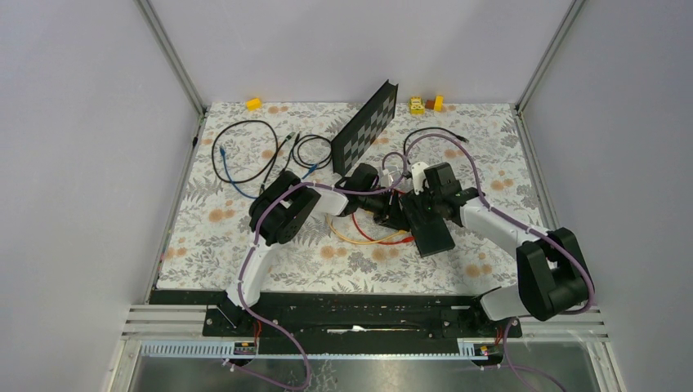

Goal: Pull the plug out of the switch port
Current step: Pull the connector from the switch port.

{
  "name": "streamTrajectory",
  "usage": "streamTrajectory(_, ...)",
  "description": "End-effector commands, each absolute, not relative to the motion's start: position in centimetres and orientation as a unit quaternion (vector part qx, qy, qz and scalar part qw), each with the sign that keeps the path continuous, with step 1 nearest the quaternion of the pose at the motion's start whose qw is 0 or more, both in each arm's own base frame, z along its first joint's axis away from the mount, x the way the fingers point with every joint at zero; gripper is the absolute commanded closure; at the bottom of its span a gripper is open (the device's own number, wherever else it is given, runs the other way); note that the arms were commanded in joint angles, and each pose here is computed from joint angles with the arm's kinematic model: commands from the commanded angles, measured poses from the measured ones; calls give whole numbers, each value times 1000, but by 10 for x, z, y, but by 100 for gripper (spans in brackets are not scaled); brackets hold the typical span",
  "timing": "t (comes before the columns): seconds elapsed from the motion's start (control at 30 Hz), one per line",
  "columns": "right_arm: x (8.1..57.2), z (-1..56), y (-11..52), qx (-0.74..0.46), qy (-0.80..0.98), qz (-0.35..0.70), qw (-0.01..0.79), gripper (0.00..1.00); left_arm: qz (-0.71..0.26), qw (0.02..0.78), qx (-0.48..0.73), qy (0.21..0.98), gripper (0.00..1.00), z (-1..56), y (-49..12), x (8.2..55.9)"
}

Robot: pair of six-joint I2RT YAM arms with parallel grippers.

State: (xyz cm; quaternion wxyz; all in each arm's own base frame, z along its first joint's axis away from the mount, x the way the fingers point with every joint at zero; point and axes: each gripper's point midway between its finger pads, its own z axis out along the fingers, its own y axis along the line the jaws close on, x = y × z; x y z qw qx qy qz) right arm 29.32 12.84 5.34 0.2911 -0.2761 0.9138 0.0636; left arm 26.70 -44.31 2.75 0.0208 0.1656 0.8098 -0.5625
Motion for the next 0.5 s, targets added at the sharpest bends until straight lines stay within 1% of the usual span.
streamTrajectory(0.0, 297, 48, 128, -273, 916, 42, 292, 18, -545, 59, 140, 825, 100, 16, -436, 287)
streamTrajectory(0.47, 280, 39, 132, -298, 916, 20, 267, 15, -546, 62, 140, 824, 100, 17, -437, 288)
